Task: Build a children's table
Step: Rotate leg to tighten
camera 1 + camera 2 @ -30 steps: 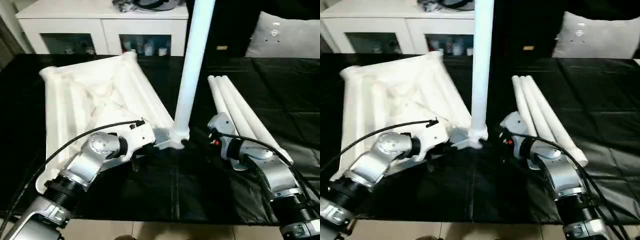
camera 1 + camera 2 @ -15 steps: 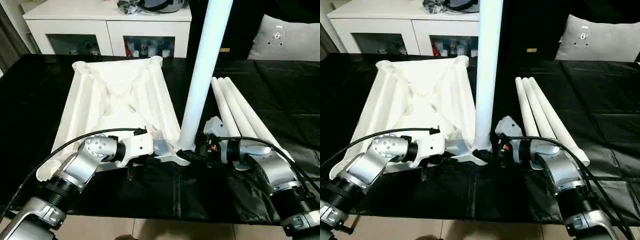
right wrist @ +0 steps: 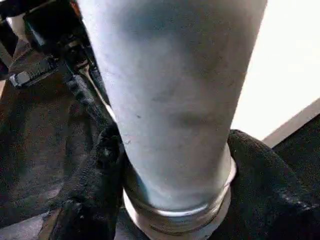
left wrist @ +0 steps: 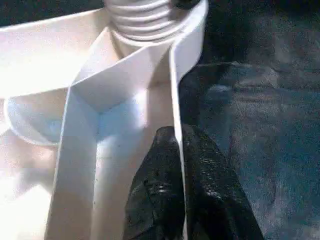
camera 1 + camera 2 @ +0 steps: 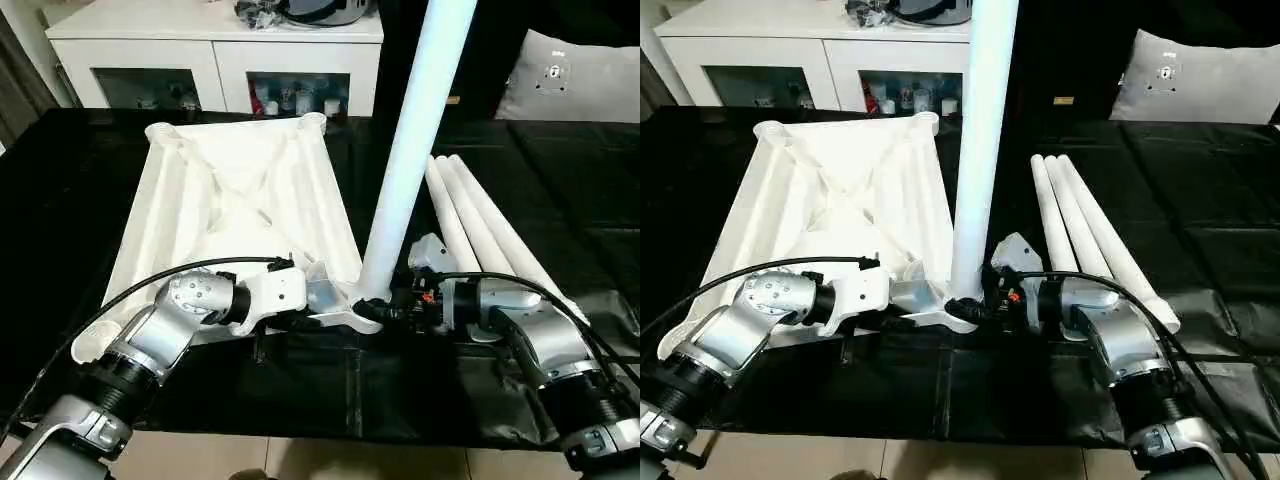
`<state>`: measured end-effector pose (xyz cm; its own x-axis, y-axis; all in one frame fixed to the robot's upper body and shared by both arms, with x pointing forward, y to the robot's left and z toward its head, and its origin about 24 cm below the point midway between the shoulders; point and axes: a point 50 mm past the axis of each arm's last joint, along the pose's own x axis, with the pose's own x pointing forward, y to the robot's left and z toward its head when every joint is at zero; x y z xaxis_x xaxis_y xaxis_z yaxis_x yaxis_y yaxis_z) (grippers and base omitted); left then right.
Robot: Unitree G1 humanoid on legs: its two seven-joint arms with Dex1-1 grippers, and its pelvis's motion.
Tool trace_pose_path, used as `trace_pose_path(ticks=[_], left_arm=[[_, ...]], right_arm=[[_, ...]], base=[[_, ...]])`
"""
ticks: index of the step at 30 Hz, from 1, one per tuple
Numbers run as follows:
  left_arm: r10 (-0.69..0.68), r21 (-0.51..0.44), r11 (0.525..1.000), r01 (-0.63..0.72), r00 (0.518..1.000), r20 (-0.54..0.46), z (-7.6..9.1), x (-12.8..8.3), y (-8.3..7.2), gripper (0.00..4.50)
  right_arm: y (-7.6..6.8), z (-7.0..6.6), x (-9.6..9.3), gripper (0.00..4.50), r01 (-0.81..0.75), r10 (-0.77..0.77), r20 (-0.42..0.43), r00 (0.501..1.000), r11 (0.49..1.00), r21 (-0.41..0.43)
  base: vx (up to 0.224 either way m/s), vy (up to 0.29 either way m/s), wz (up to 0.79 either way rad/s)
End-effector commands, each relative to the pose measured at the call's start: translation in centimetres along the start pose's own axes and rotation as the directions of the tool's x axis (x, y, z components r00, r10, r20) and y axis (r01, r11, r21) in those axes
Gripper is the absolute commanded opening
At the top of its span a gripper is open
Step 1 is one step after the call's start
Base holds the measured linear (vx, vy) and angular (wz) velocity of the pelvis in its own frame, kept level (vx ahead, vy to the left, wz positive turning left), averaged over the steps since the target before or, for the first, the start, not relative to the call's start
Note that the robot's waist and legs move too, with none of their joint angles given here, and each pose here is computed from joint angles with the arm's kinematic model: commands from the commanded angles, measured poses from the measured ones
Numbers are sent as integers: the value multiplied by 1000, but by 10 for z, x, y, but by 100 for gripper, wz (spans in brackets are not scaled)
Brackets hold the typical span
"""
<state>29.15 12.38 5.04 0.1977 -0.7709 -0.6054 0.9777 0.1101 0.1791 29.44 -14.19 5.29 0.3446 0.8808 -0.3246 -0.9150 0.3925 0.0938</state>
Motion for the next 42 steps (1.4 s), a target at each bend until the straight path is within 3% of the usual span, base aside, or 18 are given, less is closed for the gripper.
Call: trace_pose_path(ticks=[1, 5, 6, 9, 11, 14, 17, 24, 31, 34, 38, 42], left_arm=[[43, -107, 993, -42, 999, 4, 1, 12, -5, 0], [142, -218, 967, -134, 990, 20, 10, 20, 0, 0], [210, -290, 937, -196, 977, 17, 17, 28, 4, 0], [301, -352, 893, -282, 954, -1, 28, 41, 9, 0], [321, -354, 885, -303, 947, -7, 34, 48, 9, 0], [330, -325, 890, -320, 944, -26, 36, 51, 8, 0], [356, -302, 884, -355, 933, -55, 32, 48, 11, 0], [385, -238, 889, -391, 920, -75, 17, 32, 19, 0], [254, -182, 951, -248, 967, 8, 12, 28, 10, 0], [152, -111, 983, -149, 988, 20, 6, 24, 3, 0], [59, -21, 998, -59, 998, -5, 0, 17, -1, 0], [-12, 26, 1000, 12, 1000, -9, -3, 11, -3, 0]], right_arm=[[1, -3, 14, 270, 76, -79, 21, 997, 991, 112], [-5, -1, 30, 269, 221, -233, 37, 972, 953, 206], [-11, -1, 39, 269, 322, -338, 17, 941, 912, 254], [-21, -7, 46, 268, 488, -494, -60, 867, 819, 301], [-23, -9, 48, 267, 526, -529, -76, 845, 799, 291], [-22, -6, 50, 267, 523, -533, -48, 845, 802, 289], [-22, -4, 48, 337, 517, -537, -20, 843, 801, 302], [-24, -1, 24, 401, 466, -503, 87, 860, 843, 269], [-29, 4, -3, 442, 384, -397, 122, 910, 915, 122], [-26, 5, -14, 442, 275, -277, 86, 957, 961, 28], [-24, 6, -23, 442, 169, -168, 29, 985, 984, -48], [-18, 7, -26, 442, 35, -36, -14, 999, 996, -80]], base=[[0, 0, 0], [0, 0, 0], [0, 0, 0], [0, 0, 0], [0, 0, 0], [0, 0, 0], [0, 0, 0], [0, 0, 0], [0, 0, 0], [0, 0, 0], [0, 0, 0], [0, 0, 0]])
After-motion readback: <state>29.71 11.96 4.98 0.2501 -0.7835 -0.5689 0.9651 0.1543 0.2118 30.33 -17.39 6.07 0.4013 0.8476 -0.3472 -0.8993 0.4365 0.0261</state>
